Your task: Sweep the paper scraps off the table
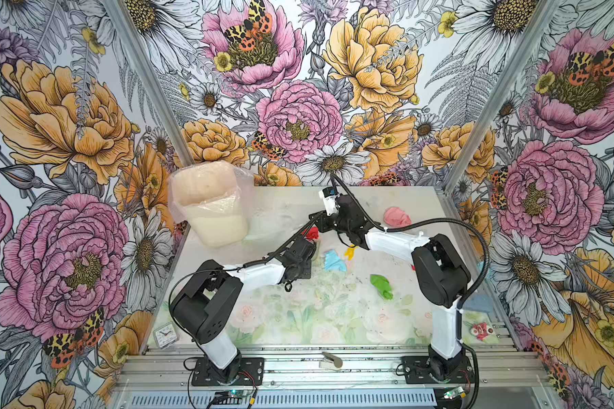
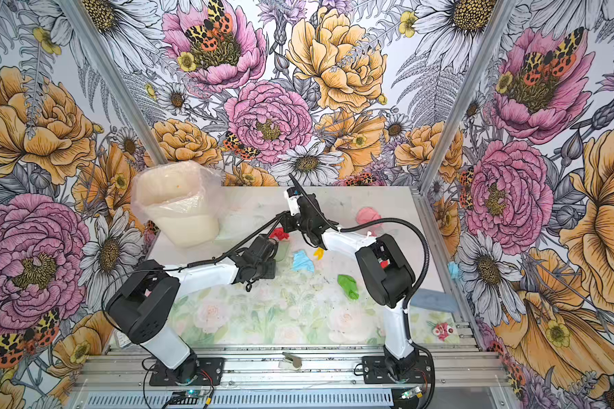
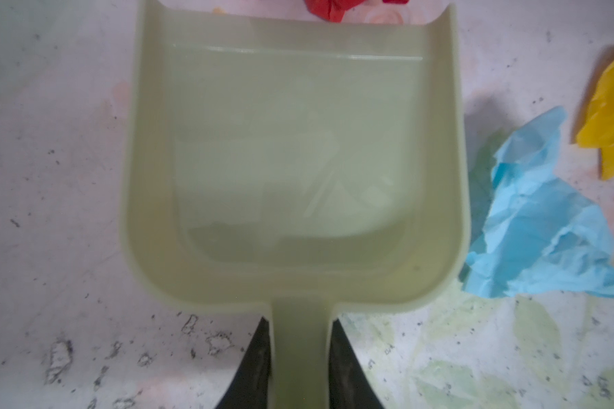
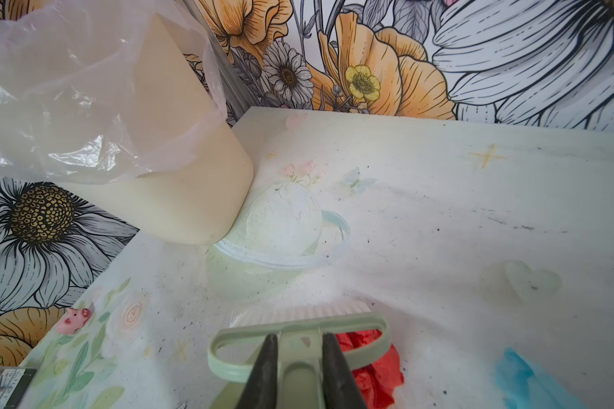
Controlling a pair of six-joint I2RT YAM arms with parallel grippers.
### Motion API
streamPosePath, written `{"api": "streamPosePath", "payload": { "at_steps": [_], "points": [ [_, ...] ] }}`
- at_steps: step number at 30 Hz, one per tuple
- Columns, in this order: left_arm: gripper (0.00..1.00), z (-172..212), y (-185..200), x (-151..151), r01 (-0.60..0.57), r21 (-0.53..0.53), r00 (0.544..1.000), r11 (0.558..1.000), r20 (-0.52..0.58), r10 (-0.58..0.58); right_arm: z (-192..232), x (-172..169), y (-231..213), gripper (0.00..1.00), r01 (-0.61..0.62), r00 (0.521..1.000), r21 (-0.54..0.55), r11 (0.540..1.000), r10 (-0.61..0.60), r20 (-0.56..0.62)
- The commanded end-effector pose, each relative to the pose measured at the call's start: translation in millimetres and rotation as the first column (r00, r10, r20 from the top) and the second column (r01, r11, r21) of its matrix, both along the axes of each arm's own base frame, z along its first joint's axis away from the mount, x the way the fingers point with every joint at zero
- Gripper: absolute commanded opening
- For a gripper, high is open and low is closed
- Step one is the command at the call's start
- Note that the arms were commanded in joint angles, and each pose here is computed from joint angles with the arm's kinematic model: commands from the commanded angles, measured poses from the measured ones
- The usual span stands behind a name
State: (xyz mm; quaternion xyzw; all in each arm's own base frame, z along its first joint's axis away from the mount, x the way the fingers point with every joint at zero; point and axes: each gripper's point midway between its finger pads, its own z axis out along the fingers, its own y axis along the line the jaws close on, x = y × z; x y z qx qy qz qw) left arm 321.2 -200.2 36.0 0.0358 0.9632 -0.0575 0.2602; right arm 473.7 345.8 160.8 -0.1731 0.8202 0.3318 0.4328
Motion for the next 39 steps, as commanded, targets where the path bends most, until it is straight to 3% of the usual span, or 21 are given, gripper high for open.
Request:
{"api": "streamPosePath", "payload": {
  "at_steps": [1,22,39],
  "points": [
    [0.01,-19,55,-49,-0.072,0.133,0.983,0.988,-0.159,0.093,44,87,-136,0.0,0.478,0.868,0.113,0.871,-0.488,0.092],
    [0.01,-9,59,-41,-0.089,0.067,0.985,0.994,-0.141,0.098,43,72,-137,0.0,0.41,0.903,0.184,0.893,-0.426,0.058],
    [0.01,-4,38,-30,-0.022,0.084,0.992,0.996,-0.12,0.032,31,55,-67,0.0,0.32,0.947,0.134,0.938,-0.321,-0.015]
  ]
}}
